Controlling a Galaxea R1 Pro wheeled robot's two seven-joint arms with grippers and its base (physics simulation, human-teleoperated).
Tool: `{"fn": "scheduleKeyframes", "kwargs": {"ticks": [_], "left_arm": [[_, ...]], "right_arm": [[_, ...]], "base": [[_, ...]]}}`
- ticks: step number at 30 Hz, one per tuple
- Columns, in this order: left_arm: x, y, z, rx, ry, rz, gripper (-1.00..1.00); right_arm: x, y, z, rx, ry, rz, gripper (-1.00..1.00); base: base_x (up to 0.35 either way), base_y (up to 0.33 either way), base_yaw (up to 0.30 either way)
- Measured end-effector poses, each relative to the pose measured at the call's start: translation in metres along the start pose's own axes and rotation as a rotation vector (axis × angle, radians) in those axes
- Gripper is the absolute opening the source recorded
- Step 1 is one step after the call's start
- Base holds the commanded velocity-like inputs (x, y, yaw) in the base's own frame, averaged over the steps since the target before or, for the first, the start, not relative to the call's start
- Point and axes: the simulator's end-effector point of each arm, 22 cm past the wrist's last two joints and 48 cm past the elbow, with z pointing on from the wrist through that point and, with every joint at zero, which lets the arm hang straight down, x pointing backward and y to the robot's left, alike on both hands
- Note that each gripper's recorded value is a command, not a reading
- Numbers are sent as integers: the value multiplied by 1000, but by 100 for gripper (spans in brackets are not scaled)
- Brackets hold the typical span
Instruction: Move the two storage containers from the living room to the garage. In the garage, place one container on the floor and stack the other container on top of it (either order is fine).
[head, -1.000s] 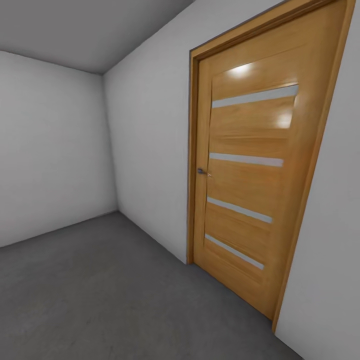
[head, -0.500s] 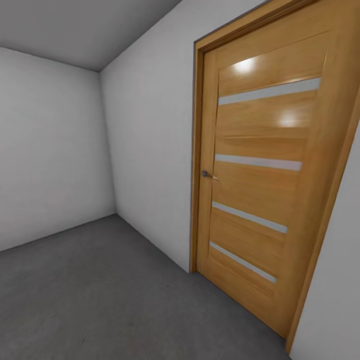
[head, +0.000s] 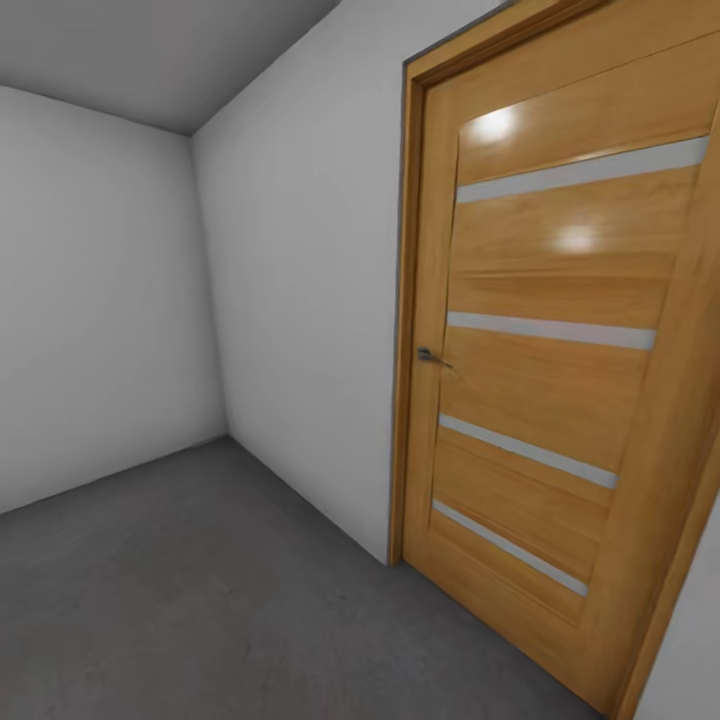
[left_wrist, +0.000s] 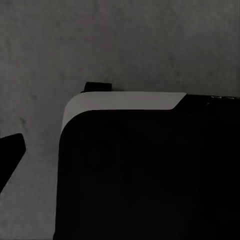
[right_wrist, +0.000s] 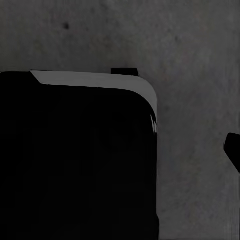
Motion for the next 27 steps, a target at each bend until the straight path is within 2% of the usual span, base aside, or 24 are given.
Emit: {"fn": "scheduleKeyframes", "kwargs": {"ticks": [8, 27], "left_arm": [[0, 0, 0, 0, -1, 0, 100], [-1, -1, 0, 1, -2, 1, 100]], "right_arm": [[0, 0, 0, 0, 0, 1, 100], [0, 0, 0, 0, 1, 0, 100]], "base": [[249, 134, -235], [7, 3, -250]]}}
